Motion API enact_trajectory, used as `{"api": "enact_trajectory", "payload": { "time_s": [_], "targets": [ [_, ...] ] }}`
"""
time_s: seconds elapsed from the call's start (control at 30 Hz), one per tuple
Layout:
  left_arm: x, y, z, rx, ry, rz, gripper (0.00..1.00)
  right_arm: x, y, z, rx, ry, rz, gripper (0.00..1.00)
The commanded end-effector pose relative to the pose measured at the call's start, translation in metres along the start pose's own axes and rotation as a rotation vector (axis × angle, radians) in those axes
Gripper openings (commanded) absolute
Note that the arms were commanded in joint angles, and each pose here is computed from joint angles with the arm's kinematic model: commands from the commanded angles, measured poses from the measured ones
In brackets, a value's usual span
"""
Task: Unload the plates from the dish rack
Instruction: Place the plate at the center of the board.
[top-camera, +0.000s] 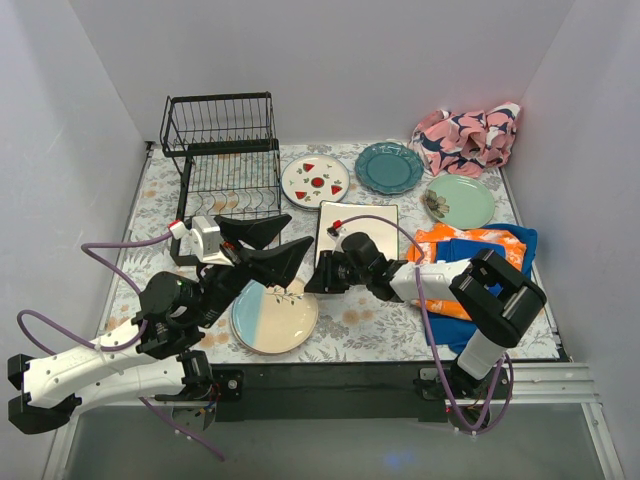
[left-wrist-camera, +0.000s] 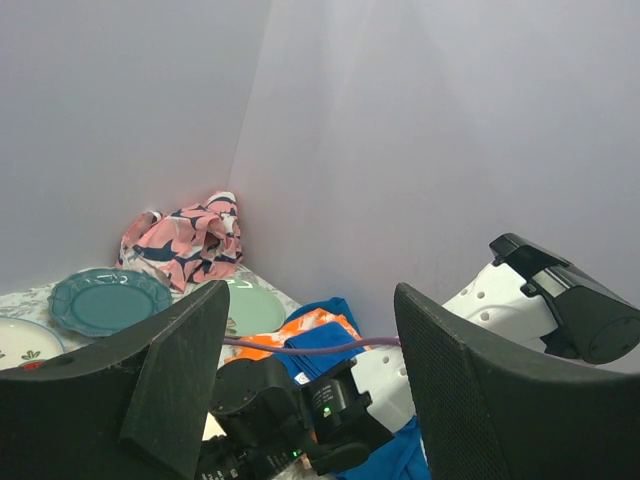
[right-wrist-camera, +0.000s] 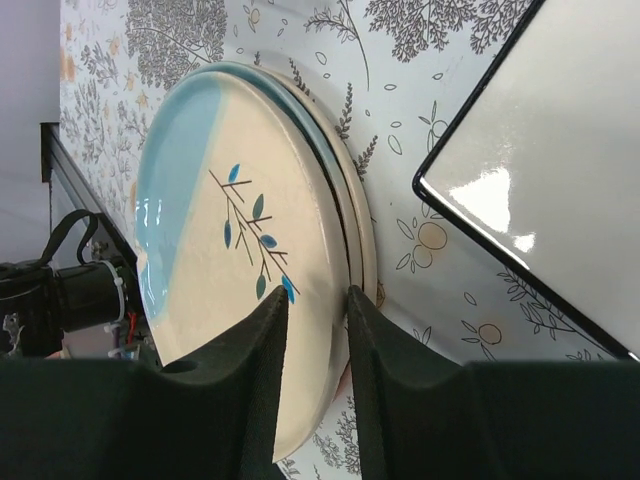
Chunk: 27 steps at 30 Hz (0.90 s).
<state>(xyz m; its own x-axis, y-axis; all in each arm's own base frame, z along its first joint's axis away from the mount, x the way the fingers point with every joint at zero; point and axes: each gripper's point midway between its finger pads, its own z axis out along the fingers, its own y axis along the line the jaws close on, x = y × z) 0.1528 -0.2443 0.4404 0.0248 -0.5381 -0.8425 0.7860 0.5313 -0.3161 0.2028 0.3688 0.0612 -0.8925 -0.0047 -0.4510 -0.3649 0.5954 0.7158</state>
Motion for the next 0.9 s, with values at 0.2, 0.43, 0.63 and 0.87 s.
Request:
{"api": "enact_trajectory", "payload": {
  "time_s": [0.2,0.43,0.63,0.87],
  "targets": [
    [-0.005,0.0,0.0,-0.001,-0.01,0.008,0.65,-0.022,0.028,0.001,-0.036,-0.06,-0.086,0.33],
    [-0.006,0.002,0.0,-0.011,-0.01,0.01,0.65,-0.022,0.032,0.006,-0.042,-0.053,-0.107,0.31],
    [0.0,0.003,0.003,-0.016,0.005,0.02,0.65,-0.031,0.035,-0.005,-0.008,-0.079,-0.138,0.31],
    [0.013,0.007,0.001,-0.038,0.059,0.018,0.65,-0.061,0.026,-0.067,0.166,-0.222,-0.254,0.48]
  ]
}}
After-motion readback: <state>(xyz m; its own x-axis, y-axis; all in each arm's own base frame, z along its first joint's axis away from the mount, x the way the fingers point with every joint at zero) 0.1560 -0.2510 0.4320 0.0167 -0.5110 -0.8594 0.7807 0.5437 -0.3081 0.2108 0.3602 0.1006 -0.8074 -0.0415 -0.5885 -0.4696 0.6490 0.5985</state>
